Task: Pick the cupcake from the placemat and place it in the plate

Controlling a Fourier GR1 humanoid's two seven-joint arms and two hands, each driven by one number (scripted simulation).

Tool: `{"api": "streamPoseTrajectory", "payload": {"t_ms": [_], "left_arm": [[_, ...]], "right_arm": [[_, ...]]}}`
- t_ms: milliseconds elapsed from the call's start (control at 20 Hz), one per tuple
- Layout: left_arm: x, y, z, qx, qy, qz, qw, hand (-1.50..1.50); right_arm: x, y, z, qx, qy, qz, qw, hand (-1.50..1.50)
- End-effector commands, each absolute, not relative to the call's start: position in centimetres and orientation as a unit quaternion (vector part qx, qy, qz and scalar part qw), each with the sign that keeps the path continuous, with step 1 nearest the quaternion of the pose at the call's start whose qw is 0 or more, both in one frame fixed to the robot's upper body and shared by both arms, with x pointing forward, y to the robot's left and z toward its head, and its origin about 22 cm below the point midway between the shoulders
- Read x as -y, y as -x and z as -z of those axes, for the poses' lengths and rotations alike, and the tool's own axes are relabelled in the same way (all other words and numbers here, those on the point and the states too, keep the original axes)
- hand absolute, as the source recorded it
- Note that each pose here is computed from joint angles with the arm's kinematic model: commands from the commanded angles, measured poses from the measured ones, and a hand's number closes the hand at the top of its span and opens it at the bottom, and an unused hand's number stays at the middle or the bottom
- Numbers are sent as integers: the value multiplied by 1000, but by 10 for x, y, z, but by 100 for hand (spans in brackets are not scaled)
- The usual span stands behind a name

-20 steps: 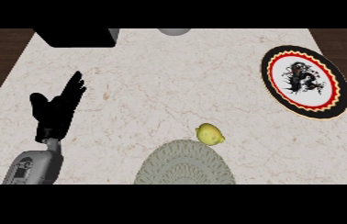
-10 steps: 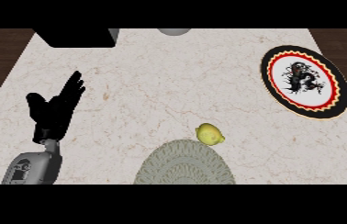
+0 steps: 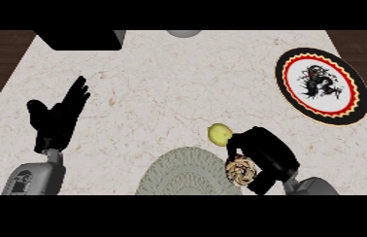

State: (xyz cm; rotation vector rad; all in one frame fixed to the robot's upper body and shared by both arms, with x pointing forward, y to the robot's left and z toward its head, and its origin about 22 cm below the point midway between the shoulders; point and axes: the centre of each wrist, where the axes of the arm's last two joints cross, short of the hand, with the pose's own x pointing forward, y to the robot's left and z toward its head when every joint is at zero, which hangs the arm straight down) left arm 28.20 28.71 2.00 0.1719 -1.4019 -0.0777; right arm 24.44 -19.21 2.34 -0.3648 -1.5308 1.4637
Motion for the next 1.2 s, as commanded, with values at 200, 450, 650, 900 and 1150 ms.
{"api": "streamPoseTrajectory", "payload": {"t_ms": [200, 450, 650, 900, 1150], "left_arm": [[-284, -276, -20, 638, -83, 25, 765, 0], [-296, -281, -25, 646, -78, 39, 758, 0], [-279, -277, -11, 642, -74, 43, 762, 0], [-279, -293, -18, 651, -79, 42, 754, 0], [-293, -284, -29, 652, -76, 52, 753, 0]], "right_arm": [[226, -255, -81, 754, 329, -397, 406, 150], [267, -268, -80, 740, 388, -321, 446, 150], [318, -286, -91, 743, 379, -265, 484, 150], [358, -309, -93, 721, 381, -248, 523, 150], [405, -327, -70, 703, 411, -229, 533, 150]]}}
